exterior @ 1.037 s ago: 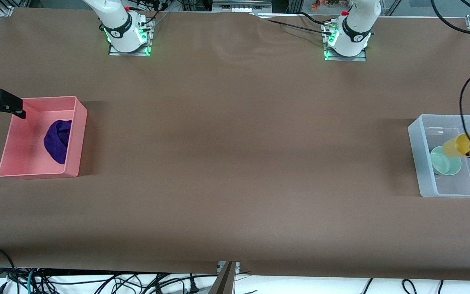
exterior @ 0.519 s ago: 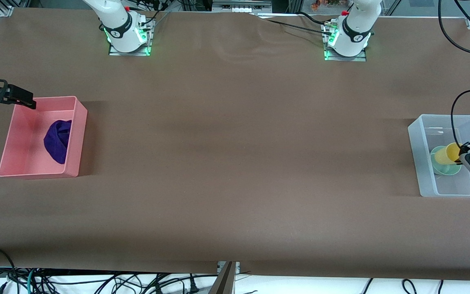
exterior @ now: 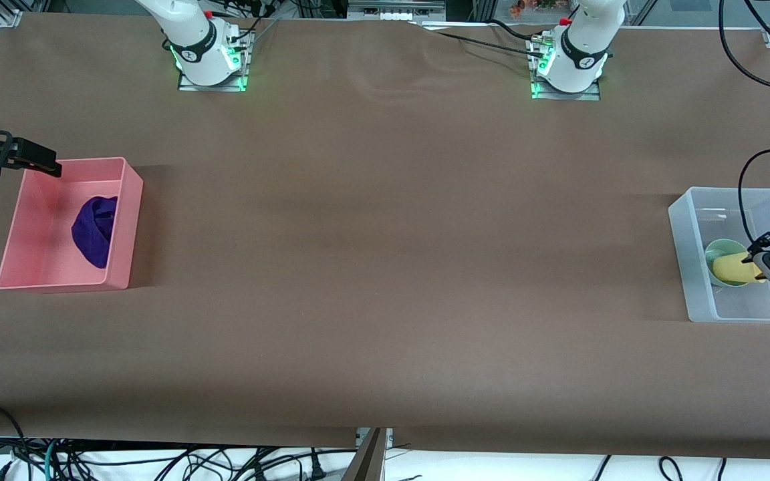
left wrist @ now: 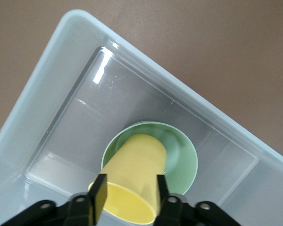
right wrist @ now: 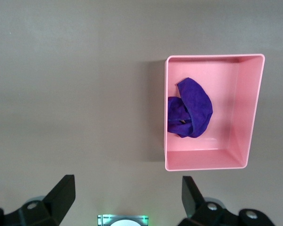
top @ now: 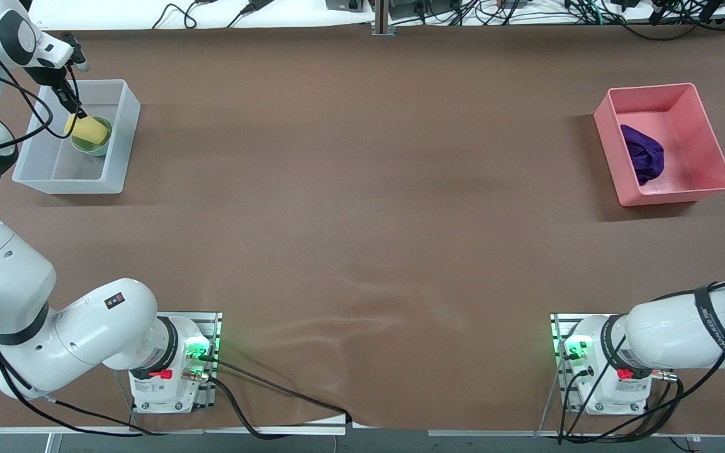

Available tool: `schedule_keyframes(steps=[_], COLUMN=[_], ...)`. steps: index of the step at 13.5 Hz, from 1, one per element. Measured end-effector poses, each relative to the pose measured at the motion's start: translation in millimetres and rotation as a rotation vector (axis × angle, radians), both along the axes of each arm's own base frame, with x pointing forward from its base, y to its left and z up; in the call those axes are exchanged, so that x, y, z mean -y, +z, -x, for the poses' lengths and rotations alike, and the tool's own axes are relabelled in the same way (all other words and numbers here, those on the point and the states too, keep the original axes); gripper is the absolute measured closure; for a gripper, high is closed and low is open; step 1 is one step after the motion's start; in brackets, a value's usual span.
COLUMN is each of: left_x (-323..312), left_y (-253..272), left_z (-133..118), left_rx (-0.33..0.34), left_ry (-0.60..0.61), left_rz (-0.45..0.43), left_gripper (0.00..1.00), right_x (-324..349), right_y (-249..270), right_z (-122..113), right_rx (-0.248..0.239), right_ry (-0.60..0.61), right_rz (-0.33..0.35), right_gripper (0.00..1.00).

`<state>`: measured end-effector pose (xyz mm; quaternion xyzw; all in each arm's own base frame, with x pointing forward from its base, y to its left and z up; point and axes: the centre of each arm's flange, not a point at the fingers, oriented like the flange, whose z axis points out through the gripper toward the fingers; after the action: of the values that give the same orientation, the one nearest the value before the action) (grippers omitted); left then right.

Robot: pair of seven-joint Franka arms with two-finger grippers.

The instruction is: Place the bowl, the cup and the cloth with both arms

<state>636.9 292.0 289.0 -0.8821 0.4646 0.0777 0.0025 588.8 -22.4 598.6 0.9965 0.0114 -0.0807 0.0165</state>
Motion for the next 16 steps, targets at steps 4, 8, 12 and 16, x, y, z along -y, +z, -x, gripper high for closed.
schedule_keyframes(steps=[4, 8, 12, 16], left_x=[65, 168, 252, 333], left_y=[68, 153, 212, 270], left_z=[-14, -16, -7, 23], left_rx=[-0.011, -0.017, 0.011, 0.048], left_ry=[0.079, 0.25, 0.504, 0.633], left_rz=[0.016, -0.005, -0.045, -0.066], left_gripper=[0.01, 0.0, 0.0, 0.0], right_x=[11, 13, 12, 12], right_y=[-2, -2, -2, -2], right_z=[2, 2, 1, 1], right_rx=[-0.012, -0.011, -0.01, -0.01], right_ry=[-0.018, -0.02, -0.017, -0.016], right_rz=[0.002, 0.003, 0.002, 0.002], right_gripper=[0.0, 0.0, 0.0, 0.0])
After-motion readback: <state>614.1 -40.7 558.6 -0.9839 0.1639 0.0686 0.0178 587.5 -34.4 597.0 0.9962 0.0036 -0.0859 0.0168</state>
